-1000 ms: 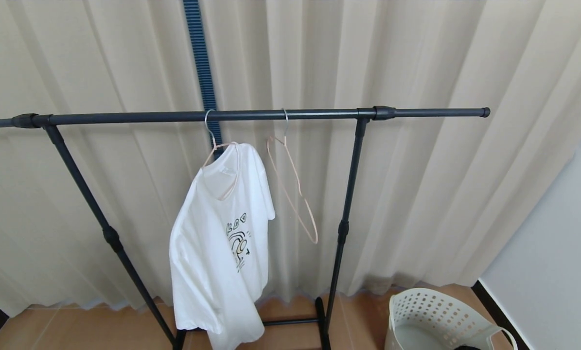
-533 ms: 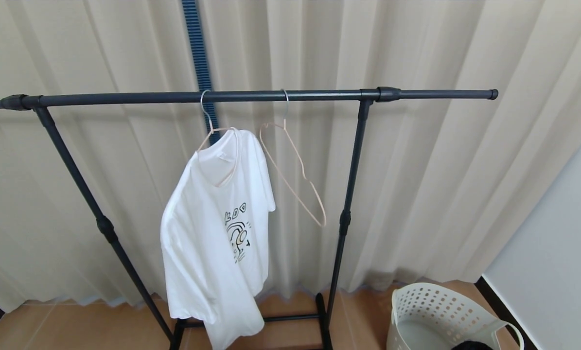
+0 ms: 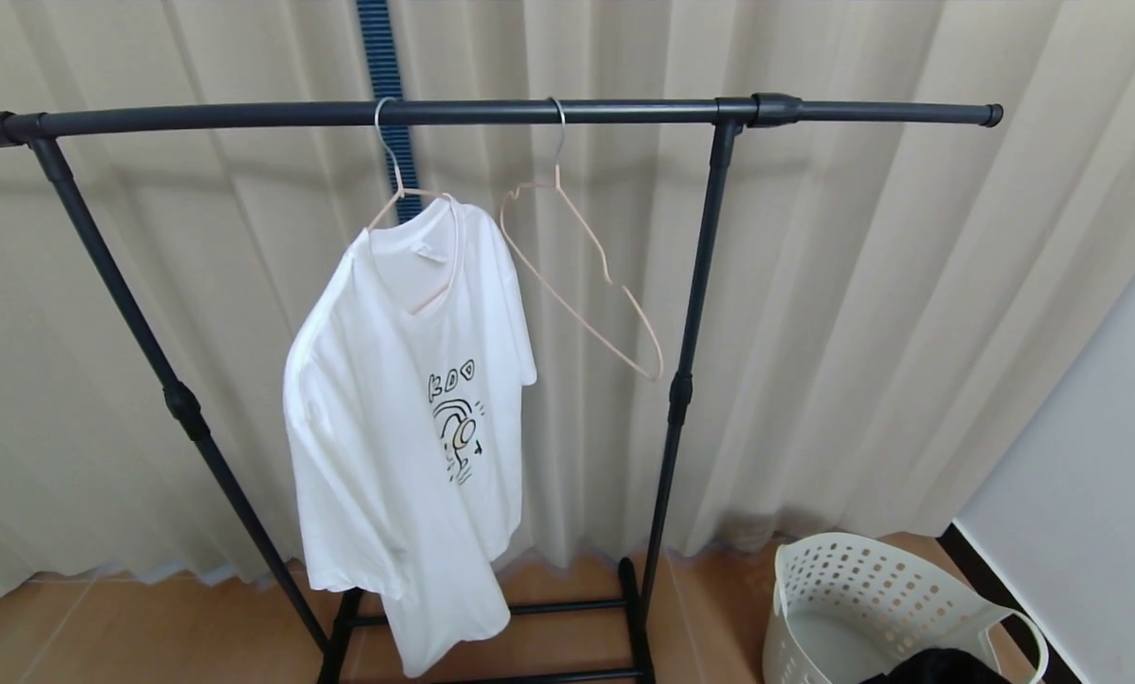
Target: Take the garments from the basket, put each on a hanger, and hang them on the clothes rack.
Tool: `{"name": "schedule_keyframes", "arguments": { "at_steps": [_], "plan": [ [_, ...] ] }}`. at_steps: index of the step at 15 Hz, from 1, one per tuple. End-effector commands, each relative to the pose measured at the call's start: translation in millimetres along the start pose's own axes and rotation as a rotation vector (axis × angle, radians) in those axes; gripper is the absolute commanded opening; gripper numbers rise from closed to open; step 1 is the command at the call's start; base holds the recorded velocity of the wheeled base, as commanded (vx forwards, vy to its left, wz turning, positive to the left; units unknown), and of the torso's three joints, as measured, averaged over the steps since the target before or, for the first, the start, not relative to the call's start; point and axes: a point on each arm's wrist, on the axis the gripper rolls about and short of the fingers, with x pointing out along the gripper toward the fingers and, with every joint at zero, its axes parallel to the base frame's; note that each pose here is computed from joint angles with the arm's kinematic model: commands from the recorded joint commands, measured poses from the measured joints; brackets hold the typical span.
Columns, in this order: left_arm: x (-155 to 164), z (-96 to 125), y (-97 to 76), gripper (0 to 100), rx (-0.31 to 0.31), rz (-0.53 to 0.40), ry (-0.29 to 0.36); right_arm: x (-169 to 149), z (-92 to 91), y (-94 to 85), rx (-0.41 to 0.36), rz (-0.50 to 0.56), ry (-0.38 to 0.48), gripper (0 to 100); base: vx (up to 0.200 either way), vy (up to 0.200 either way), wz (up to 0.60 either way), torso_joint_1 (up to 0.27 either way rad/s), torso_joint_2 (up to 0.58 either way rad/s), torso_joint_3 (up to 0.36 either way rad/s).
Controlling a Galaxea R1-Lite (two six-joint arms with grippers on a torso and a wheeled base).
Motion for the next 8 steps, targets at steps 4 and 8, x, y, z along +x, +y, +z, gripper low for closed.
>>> {"name": "schedule_keyframes", "arguments": {
  "at_steps": [4, 8],
  "plan": [
    [0.1, 0.0, 0.0, 100, -0.001, 0.0, 0.002, 0.1, 0.1, 0.0, 0.0, 0.0, 0.001, 100, 0.0, 0.0, 0.0, -0.19, 0.53, 0.338],
    [0.1, 0.0, 0.0, 100, -0.001, 0.0, 0.002, 0.1, 0.1, 0.0, 0.0, 0.0, 0.001, 100, 0.0, 0.0, 0.0, -0.158, 0.5, 0.344]
  ]
}}
